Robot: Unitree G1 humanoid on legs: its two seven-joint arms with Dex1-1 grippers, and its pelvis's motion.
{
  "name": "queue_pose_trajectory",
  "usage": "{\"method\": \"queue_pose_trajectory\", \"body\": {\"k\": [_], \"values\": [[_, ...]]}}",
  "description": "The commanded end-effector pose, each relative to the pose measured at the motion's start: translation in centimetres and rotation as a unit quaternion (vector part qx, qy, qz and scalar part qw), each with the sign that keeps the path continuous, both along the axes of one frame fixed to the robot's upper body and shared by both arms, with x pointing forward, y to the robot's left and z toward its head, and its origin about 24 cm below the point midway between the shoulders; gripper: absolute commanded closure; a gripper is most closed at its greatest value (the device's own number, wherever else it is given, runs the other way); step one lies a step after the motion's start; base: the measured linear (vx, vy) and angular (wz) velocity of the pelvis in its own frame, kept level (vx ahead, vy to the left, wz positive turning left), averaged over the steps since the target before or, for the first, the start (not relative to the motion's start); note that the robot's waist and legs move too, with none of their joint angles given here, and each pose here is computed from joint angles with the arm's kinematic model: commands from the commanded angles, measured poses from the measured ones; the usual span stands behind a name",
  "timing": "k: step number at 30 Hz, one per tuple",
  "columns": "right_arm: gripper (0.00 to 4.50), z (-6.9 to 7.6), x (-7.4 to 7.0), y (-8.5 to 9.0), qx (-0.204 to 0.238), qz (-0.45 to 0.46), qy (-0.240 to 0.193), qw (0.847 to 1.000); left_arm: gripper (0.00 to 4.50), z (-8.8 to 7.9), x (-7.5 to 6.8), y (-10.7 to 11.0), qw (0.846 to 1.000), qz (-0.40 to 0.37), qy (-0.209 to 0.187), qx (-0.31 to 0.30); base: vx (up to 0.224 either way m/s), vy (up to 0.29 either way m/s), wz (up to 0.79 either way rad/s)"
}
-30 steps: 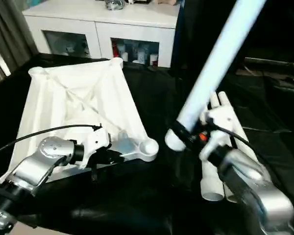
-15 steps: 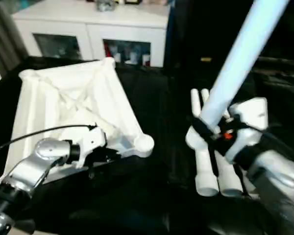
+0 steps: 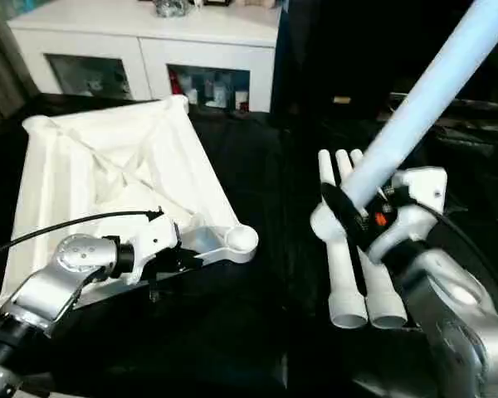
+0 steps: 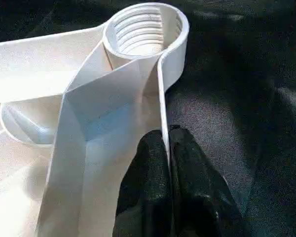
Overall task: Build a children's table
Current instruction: Pick table leg
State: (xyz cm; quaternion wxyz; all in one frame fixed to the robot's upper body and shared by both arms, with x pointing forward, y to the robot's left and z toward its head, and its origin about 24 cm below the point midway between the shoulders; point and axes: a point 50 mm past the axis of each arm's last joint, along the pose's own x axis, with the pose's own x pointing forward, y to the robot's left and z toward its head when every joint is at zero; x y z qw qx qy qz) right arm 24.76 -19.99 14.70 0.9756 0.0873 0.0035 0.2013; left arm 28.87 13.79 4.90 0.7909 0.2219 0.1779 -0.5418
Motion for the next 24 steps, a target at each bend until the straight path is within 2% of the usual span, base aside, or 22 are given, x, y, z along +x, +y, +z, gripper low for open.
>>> {"method": "queue_pose_trajectory", "body": {"k": [1, 4, 8, 13, 16, 20, 23, 24], "values": [[2.61, 0.2, 0.4, 0.4, 0.006, 0.016, -0.013, 1.0, 4.5, 0.9, 0.0, -0.4, 1.0, -0.004, -0.019, -0.024, 0.0, 0.0, 0.0], [2.61, -0.2, 1.8, 1.8, 0.009, 0.073, -0.014, 0.997, 4.5, 1.0, 0.1, -0.8, 0.999, -0.033, -0.02, 0.005, 0.0, 0.0, 0.0], [2.61, -0.4, 2.7, 3.0, 0.019, 0.1, -0.013, 0.995, 4.5, 1.0, 0.3, -0.9, 0.999, -0.043, -0.016, 0.009, 0.0, 0.0, 0.0], [2.61, -1.0, 3.4, 4.4, 0.026, 0.129, -0.009, 0.991, 4.5, 1.0, 0.2, -0.7, 0.999, -0.048, -0.009, 0.004, 0.0, 0.0, 0.0], [2.61, -1.6, 3.6, 5.3, 0.018, 0.178, 0.004, 0.984, 4.5, 1.2, 0.8, 0.1, 0.999, -0.038, -0.016, 0.016, 0.0, 0.0, 0.0], [2.61, -1.8, 3.5, 5.5, 0.011, 0.206, 0.013, 0.978, 4.5, 1.5, 1.2, 0.4, 0.999, -0.035, -0.02, 0.02, 0.0, 0.0, 0.0], [2.61, -2.1, 3.9, 5.2, -0.007, 0.213, 0.026, 0.977, 4.5, 1.7, 1.3, 0.5, 0.999, -0.04, -0.014, 0.011, 0.0, 0.0, 0.0], [2.61, -2.5, 4.1, 5.2, -0.025, 0.219, 0.033, 0.975, 4.5, 1.7, 1.3, 0.5, 0.999, -0.041, -0.012, 0.008, 0.0, 0.0, 0.0]]}}
